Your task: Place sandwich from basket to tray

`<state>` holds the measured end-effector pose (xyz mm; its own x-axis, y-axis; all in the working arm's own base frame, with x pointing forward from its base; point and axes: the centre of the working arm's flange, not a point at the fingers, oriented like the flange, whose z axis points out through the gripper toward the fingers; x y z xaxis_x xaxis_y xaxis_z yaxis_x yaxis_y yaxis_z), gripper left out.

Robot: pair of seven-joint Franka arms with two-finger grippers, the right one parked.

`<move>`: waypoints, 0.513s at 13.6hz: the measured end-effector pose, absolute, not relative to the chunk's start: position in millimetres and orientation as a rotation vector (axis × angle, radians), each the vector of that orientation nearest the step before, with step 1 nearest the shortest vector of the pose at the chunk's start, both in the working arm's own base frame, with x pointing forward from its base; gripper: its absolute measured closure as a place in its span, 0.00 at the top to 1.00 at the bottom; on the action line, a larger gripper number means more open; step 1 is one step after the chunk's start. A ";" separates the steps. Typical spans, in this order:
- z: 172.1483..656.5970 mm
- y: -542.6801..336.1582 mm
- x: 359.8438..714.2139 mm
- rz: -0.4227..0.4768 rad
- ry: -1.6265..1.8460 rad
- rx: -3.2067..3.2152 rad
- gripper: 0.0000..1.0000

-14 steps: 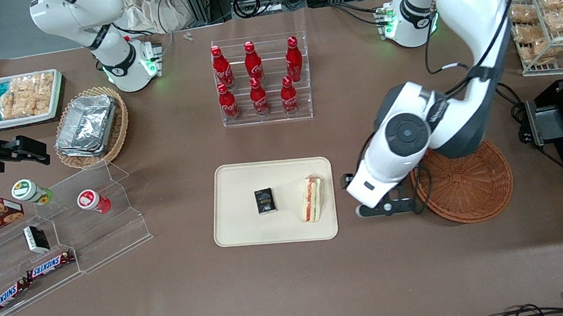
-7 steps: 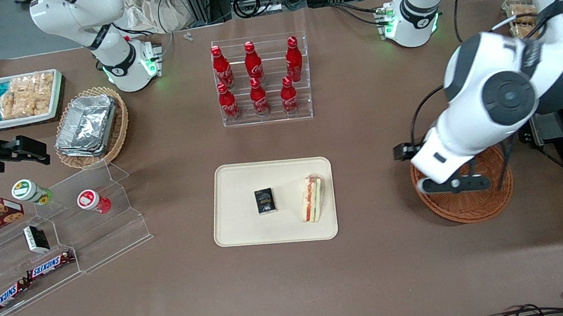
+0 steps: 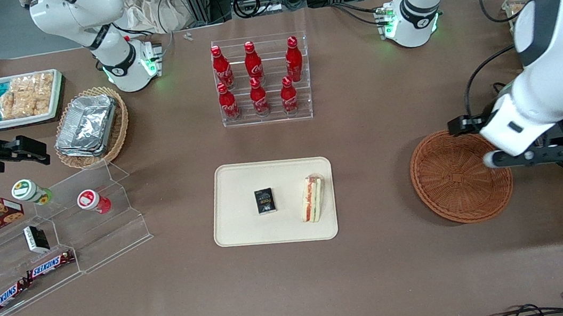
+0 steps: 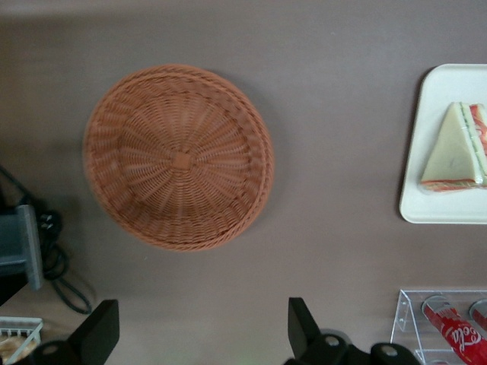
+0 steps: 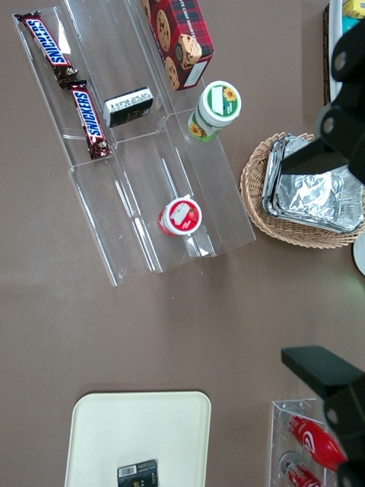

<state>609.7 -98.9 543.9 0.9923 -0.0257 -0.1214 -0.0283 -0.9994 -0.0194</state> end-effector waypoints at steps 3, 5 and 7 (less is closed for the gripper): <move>552.8 -80.2 608.1 0.194 0.001 -3.110 1.00; 552.9 -74.7 607.7 0.206 -0.003 -3.108 1.00; 556.7 -63.3 605.8 0.215 0.097 -3.108 1.00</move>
